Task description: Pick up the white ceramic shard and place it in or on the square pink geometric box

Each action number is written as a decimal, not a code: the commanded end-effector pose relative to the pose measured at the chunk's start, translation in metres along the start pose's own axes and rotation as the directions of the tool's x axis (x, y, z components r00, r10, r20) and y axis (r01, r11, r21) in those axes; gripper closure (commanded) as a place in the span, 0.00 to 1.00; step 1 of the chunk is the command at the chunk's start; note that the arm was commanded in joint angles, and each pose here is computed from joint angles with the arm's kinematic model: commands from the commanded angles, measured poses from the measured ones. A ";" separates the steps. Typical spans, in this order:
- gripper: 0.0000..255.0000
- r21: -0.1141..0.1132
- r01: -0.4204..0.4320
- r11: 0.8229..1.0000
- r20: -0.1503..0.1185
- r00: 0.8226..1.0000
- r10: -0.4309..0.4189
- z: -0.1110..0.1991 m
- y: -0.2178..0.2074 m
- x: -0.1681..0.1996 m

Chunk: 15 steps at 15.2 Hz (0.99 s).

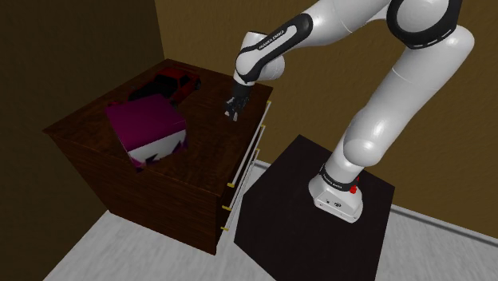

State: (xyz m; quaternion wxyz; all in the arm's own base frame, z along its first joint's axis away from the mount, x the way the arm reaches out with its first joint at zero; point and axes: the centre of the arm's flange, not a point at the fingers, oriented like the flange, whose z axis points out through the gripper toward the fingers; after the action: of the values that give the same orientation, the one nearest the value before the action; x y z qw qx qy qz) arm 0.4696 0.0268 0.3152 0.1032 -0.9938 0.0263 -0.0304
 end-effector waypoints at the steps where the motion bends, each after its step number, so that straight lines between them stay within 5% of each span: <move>1: 1.00 0.000 0.000 1.000 0.000 1.000 0.000 0.000 0.000 0.000; 15: 1.00 0.000 0.000 1.000 0.000 1.000 0.000 -0.062 -0.013 0.003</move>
State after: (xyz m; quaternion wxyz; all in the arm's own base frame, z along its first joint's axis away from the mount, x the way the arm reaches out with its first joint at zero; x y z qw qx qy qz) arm 0.4695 0.0276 0.3723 0.1033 -0.9938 0.0264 -0.0304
